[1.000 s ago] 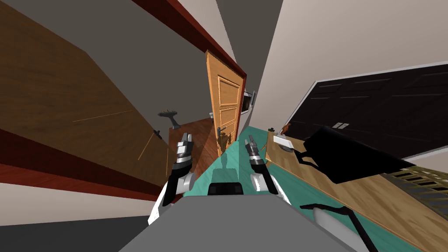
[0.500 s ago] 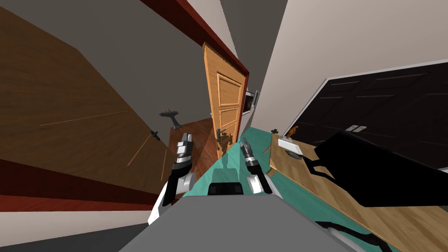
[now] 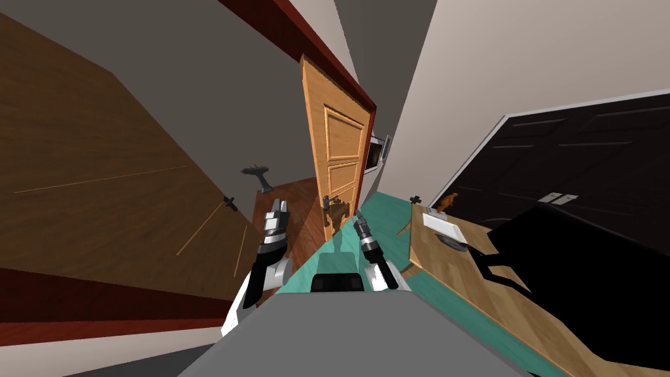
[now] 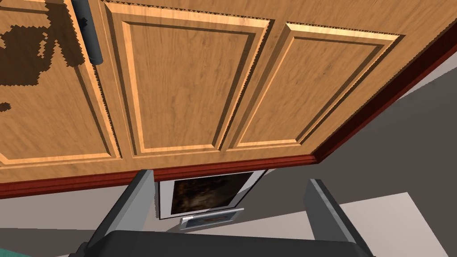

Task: Push the door open

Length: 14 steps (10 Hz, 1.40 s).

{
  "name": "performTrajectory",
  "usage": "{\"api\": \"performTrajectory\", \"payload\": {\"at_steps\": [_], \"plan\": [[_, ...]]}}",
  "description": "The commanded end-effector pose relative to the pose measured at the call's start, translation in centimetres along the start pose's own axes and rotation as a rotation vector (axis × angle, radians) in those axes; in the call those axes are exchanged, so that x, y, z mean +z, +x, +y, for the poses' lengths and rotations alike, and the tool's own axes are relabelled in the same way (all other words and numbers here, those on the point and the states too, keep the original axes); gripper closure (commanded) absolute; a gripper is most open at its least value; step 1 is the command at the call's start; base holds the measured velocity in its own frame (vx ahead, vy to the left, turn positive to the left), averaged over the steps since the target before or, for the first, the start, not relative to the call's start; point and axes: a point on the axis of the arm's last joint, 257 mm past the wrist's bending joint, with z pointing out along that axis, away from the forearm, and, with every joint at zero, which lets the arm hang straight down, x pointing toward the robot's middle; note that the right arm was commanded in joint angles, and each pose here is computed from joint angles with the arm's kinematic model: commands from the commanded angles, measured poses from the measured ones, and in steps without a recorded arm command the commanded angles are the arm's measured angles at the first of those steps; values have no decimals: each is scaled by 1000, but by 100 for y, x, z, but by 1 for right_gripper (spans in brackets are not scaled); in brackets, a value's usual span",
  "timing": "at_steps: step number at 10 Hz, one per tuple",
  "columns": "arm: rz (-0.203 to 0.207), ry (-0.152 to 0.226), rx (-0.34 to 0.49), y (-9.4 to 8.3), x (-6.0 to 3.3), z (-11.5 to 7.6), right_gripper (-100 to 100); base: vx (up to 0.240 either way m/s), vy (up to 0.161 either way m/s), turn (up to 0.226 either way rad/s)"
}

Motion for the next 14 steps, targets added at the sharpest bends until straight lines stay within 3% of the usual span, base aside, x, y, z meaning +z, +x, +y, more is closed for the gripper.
{"api": "performTrajectory", "payload": {"at_steps": [1,8,14], "plan": [[38,30,14,178,-43,-152,-100,146,-53,77],[201,154,59,930,-263,-699,-100,168,-86,69],[338,255,85,1541,-582,-1099,-100,186,-79,68]]}}
